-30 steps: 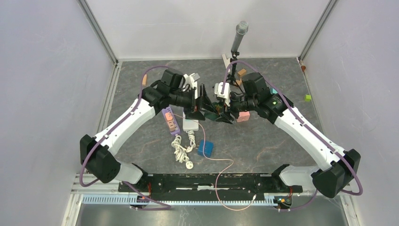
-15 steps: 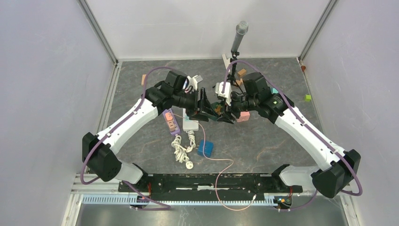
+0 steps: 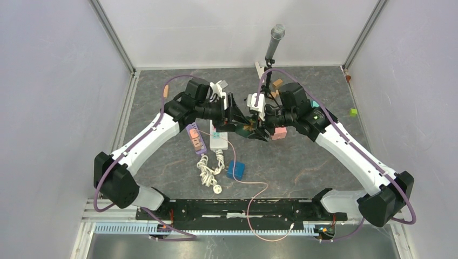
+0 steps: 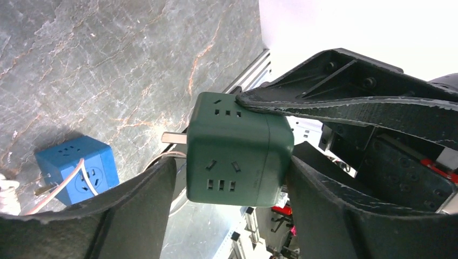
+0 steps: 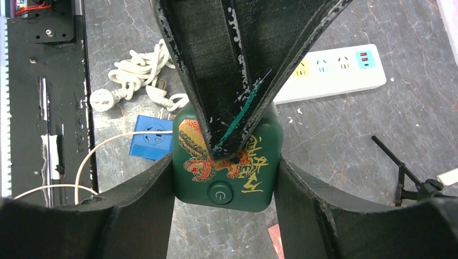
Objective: Insert the plug
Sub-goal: Pick up the plug from the center of the board, then move the socket to the center of the board.
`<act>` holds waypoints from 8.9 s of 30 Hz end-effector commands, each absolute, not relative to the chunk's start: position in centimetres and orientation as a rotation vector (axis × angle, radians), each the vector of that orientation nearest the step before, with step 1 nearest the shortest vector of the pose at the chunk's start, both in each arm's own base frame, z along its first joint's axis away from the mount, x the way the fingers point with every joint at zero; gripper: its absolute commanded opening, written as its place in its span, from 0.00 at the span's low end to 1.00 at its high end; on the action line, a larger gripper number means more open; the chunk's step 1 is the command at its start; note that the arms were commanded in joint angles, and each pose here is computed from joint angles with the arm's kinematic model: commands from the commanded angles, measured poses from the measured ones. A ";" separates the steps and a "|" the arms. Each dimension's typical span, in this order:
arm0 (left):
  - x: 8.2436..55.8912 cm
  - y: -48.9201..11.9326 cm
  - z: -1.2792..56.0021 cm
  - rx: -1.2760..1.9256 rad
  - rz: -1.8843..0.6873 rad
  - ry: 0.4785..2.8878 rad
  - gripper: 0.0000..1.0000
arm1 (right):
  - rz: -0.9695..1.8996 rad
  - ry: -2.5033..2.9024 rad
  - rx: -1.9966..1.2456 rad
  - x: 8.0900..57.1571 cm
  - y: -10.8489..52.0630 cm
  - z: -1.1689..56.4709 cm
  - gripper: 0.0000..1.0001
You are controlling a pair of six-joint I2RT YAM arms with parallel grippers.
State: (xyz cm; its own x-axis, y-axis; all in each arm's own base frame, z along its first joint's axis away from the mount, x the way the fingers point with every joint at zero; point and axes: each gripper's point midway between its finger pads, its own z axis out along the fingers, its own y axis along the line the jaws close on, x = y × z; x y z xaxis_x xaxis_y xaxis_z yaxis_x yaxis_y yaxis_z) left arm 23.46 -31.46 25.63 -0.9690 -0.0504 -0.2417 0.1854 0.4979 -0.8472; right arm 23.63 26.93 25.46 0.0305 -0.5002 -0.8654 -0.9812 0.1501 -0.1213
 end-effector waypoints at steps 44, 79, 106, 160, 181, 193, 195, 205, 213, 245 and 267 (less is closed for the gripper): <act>24.2 -31.6 29.7 0.167 -1.585 2.350 0.21 | 0.819 1.569 -1.396 25.2 29.5 24.6 0.00; 28.6 -24.7 23.3 -0.049 -1.296 2.372 1.00 | 1.147 1.525 -1.142 24.4 24.9 27.8 0.00; 26.2 -28.9 31.3 -0.163 -1.683 2.251 0.89 | 0.775 1.562 -1.330 24.4 25.1 26.0 0.00; 20.0 -33.7 26.4 0.142 -1.528 2.507 0.02 | 0.769 1.640 -1.240 24.3 26.7 25.6 0.98; 19.2 -33.7 27.0 0.207 -1.582 2.494 0.02 | 0.876 1.556 -1.286 23.1 27.2 24.3 0.85; 19.2 -33.8 26.9 0.219 -1.589 2.498 0.02 | 0.905 1.523 -1.304 23.0 27.7 24.8 0.77; 19.2 -33.9 26.9 0.224 -1.592 2.501 0.02 | 0.909 1.517 -1.302 23.0 27.8 25.0 0.76; 20.1 -33.6 27.4 0.239 -1.560 2.460 0.54 | 0.901 1.583 -1.309 23.4 27.7 24.2 0.00; 24.9 -29.1 25.2 0.148 -1.143 2.359 1.00 | 0.711 1.641 -1.174 25.6 25.5 23.7 0.00; 34.2 -22.4 2.9 0.151 -0.056 2.873 1.00 | 0.524 1.841 -0.929 27.6 19.4 20.8 0.00; 23.9 -24.3 2.1 0.553 -0.296 2.933 0.64 | 0.564 1.776 -1.001 29.2 21.3 21.0 0.00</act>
State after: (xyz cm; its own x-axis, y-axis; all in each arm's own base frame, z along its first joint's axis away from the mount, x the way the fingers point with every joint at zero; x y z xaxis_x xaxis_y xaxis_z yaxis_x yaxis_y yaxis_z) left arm 28.09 -22.97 1.74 -0.9277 0.2931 -0.2310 0.3143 0.9474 -0.0599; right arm 28.09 20.17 18.02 -0.2831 -0.4088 -0.8676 -0.8094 0.5871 -0.0125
